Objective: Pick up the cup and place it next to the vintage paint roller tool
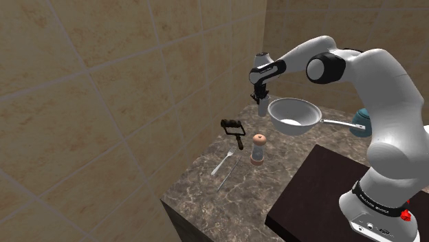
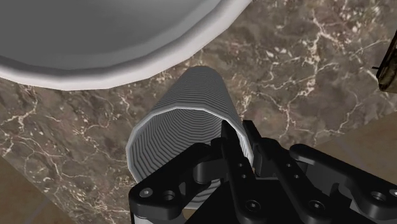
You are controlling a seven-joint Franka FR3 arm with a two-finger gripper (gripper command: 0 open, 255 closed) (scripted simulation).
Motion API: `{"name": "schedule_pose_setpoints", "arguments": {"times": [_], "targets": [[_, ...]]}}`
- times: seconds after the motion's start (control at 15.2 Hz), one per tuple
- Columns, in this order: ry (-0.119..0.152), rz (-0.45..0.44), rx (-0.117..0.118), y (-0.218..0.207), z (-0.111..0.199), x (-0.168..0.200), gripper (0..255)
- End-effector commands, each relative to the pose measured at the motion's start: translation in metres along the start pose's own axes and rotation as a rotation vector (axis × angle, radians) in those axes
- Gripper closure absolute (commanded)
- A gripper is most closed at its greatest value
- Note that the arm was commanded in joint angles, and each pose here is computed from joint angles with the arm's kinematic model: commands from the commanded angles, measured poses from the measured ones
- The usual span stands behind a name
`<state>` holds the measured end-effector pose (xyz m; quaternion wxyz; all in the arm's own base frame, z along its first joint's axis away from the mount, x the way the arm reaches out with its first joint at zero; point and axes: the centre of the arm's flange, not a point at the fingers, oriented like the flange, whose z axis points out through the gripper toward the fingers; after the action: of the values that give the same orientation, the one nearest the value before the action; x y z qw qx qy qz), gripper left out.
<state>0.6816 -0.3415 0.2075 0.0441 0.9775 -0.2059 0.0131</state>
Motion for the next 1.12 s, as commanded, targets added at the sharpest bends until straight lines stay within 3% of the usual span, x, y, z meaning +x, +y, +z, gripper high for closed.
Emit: {"name": "schedule_pose_setpoints", "arguments": {"times": [0.0, 0.07, 0.13, 0.46, 0.73, 1.06], "targets": [[0.0, 0.0, 0.0, 0.0, 0.0, 0.0, 255], [0.0, 0.0, 0.0, 0.0, 0.0, 0.0, 255], [0.0, 0.0, 0.0, 0.0, 0.0, 0.0, 0], [0.0, 0.0, 0.0, 0.0, 0.0, 0.0, 0], [0.0, 0.0, 0.0, 0.0, -0.05, 0.0, 0], [0.0, 0.0, 0.0, 0.0, -0.05, 0.0, 0]]}}
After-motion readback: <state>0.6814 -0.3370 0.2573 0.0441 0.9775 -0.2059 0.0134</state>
